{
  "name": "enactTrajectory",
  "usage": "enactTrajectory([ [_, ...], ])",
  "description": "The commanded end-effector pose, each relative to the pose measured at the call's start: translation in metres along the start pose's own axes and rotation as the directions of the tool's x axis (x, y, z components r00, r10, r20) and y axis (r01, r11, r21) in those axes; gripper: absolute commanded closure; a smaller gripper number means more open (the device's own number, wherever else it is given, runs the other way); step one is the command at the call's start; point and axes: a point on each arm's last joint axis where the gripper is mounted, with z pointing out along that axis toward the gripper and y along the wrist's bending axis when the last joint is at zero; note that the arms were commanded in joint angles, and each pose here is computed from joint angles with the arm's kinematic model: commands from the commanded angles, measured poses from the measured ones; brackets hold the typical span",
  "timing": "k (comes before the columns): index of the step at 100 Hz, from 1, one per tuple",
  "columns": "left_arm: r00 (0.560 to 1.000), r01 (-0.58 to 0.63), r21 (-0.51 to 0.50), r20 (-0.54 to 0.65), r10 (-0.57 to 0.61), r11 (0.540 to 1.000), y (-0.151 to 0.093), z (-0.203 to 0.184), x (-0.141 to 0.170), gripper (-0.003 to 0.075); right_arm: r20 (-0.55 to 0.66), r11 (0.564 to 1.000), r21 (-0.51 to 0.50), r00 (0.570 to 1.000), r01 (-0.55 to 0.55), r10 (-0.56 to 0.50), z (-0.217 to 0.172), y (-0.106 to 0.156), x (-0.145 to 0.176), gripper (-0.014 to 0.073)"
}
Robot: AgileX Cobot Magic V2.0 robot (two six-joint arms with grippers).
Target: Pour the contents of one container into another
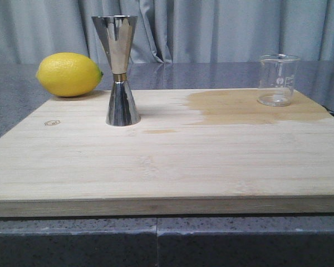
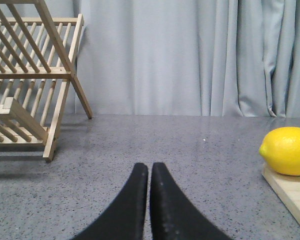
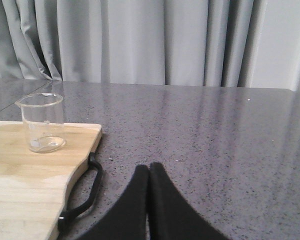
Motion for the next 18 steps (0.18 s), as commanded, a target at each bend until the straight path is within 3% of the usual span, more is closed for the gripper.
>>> enactTrajectory([
  [1,0.998,0.009,0.002,0.066,-0.009,1.000,0.0000,-0.0018,0.0016,0.0739,0.080,1.000,0.008,0.997,0.011,-0.011,-0.0013,-0.0003,-0.0042,0.0667],
  [18,0.998,0.009,0.002,0.066,-0.009,1.000,0.0000,-0.0018,0.0016,0.0739,0.080,1.000,0.008,0.997,0.011,-0.011,-0.0013,-0.0003,-0.0042,0.0667],
])
